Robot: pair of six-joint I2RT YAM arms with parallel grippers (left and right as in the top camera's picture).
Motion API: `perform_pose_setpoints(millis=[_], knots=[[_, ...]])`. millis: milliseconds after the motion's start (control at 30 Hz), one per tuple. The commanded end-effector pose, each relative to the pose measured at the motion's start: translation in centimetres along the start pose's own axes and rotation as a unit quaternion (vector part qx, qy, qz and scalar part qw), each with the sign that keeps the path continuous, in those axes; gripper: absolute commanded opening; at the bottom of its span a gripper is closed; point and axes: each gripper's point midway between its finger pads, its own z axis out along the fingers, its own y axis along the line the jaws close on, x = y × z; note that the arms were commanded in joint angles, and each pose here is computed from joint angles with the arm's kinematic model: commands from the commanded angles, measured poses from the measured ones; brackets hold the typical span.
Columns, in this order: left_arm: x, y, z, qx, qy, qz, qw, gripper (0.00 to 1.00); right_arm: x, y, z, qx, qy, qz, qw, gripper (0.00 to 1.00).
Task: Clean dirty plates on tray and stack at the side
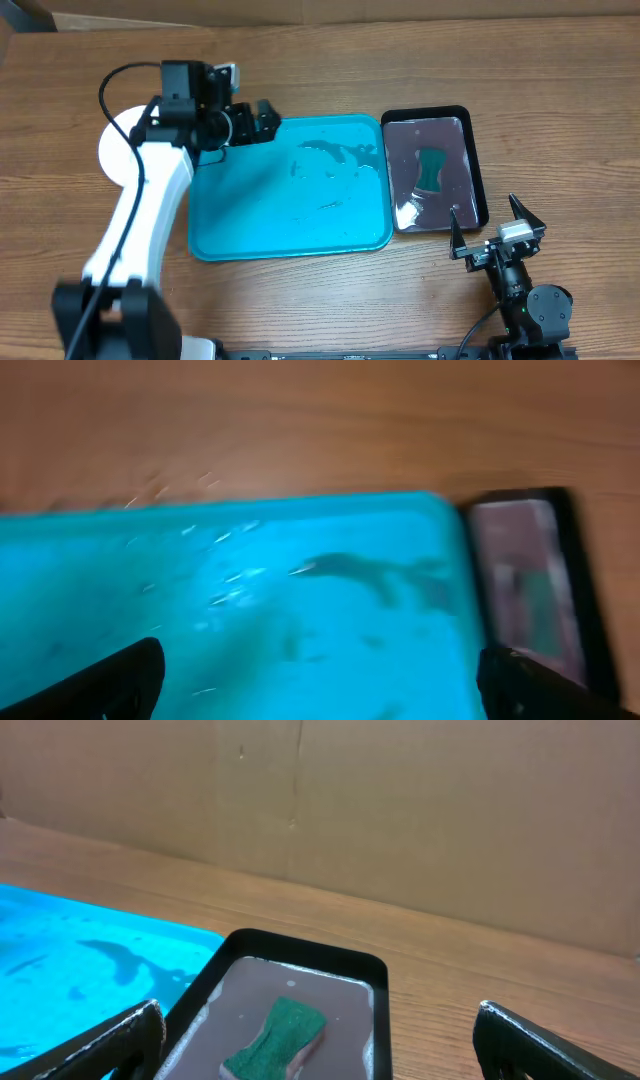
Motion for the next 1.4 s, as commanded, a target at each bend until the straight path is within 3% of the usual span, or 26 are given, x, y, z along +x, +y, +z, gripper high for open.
perform_pose_setpoints(millis=[0, 133, 300, 533, 633, 800, 967, 1200, 1267, 1367], knots=[[-1.5, -5.3, -4.8, 0.035, -0.062, 0.065, 0.995, 1.0, 0.2, 0.1, 0.0, -0.001, -0.002, -0.003, 1.0, 1.0], [-1.2, -8.0, -8.2, 0.056, -0.098, 0.094, 0.989, 1.0, 0.2, 0.1, 0.0, -0.002, -0.001, -0.003, 1.0, 1.0], [0.2, -8.1, -11.6, 0.058, -0.133, 0.1, 0.984, 1.0, 0.2, 0.1, 0.0, -0.002, -0.001, -0.003, 1.0, 1.0], [5.8, -5.5, -13.0, 0.042, -0.145, 0.089, 0.985, 1.0, 0.2, 0.1, 0.0, -0.002, -0.001, -0.004, 1.0, 1.0], [9.8, -2.6, -12.9, 0.01, -0.157, 0.072, 0.985, 1.0, 0.2, 0.1, 0.0, -0.002, -0.001, -0.003, 1.0, 1.0], [12.0, 0.1, -13.3, -0.002, -0.24, 0.047, 0.97, 1.0, 0.2, 0.1, 0.0, -0.002, -0.001, -0.003, 1.0, 1.0], [10.3, -0.6, -16.6, 0.021, -0.405, 0.086, 0.91, 1.0, 0.2, 0.1, 0.0, -0.002, -0.001, -0.003, 1.0, 1.0], [9.0, -3.1, -23.9, 0.044, -0.611, 0.16, 0.774, 1.0, 0.2, 0.1, 0.0, -0.002, -0.001, -0.003, 1.0, 1.0], [9.2, -3.0, -24.7, 0.04, -0.637, 0.161, 0.753, 1.0, 0.2, 0.1, 0.0, -0.002, -0.001, -0.003, 1.0, 1.0], [9.3, -2.2, -24.3, 0.032, -0.648, 0.153, 0.746, 1.0, 0.2, 0.1, 0.0, -0.002, -0.001, -0.003, 1.0, 1.0]])
